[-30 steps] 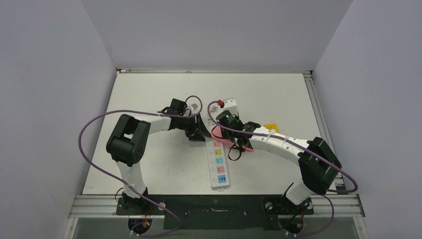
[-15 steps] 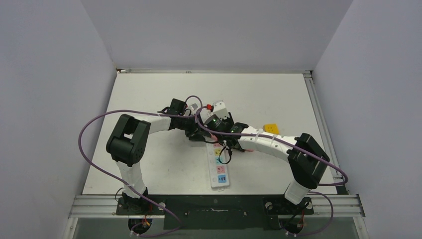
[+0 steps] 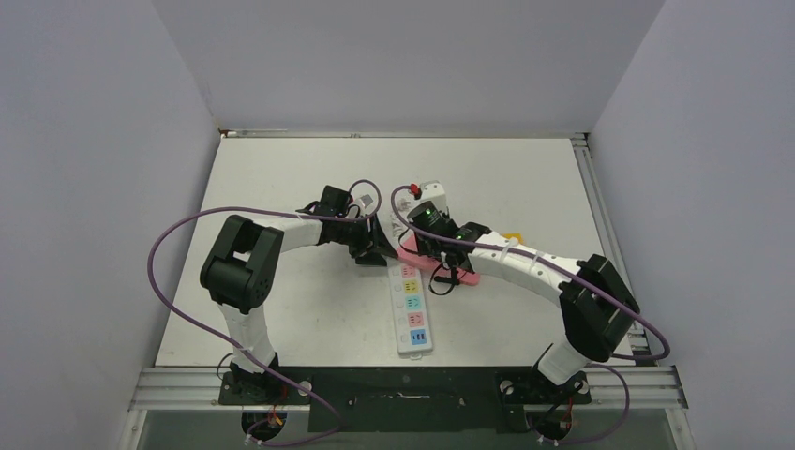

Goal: Pull the plug off the socket

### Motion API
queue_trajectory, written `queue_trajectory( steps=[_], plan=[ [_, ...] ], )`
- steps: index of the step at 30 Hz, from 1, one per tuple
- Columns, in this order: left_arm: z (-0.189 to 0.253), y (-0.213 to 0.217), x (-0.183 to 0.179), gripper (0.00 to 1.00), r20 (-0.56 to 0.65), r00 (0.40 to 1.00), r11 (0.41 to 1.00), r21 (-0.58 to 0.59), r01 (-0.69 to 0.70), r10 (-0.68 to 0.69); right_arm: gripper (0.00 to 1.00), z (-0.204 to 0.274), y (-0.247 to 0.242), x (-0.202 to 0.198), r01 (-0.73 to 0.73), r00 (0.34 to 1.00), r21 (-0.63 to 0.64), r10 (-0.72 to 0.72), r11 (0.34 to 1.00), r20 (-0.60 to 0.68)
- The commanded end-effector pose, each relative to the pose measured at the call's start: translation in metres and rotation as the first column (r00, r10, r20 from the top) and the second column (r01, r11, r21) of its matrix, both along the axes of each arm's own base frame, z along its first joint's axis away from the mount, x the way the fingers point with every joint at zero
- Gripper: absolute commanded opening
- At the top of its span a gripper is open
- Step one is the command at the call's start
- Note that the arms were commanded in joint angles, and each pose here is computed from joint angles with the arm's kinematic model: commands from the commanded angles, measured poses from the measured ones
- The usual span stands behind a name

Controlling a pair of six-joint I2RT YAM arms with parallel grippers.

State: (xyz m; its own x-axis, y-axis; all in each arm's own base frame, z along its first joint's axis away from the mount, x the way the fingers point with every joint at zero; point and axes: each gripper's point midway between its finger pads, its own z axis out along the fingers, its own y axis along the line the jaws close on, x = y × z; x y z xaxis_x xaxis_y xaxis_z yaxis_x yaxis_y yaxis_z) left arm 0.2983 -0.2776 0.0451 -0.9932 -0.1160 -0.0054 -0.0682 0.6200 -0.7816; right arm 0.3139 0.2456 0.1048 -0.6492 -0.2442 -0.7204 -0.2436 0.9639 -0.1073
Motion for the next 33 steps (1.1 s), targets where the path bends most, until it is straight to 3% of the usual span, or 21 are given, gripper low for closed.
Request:
queue_trajectory(
  steps=[1, 12, 22, 33],
  plan=[
    [-0.077, 0.036, -0.018, 0.43, -0.044, 0.998, 0.95, 0.31, -0.032, 0.049, 0.05, 0.032, 0.055, -0.01, -0.132, 0.99, 0.34, 0.143, 0.931, -0.008],
    [-0.077, 0.035, -0.019, 0.42, -0.047, 0.998, 0.951, 0.307, -0.03, 0.047, 0.05, 0.031, 0.062, -0.013, -0.166, 0.986, 0.29, 0.167, 0.943, 0.024],
    [-0.077, 0.035, -0.019, 0.41, -0.048, 0.998, 0.952, 0.306, -0.03, 0.047, 0.05, 0.031, 0.084, -0.028, -0.239, 0.969, 0.096, 0.232, 0.966, 0.078],
    [-0.078, 0.036, -0.018, 0.41, -0.048, 0.998, 0.951, 0.307, -0.032, 0.049, 0.05, 0.033, 0.083, -0.028, -0.224, 0.973, 0.088, 0.217, 0.971, 0.079]
  ],
)
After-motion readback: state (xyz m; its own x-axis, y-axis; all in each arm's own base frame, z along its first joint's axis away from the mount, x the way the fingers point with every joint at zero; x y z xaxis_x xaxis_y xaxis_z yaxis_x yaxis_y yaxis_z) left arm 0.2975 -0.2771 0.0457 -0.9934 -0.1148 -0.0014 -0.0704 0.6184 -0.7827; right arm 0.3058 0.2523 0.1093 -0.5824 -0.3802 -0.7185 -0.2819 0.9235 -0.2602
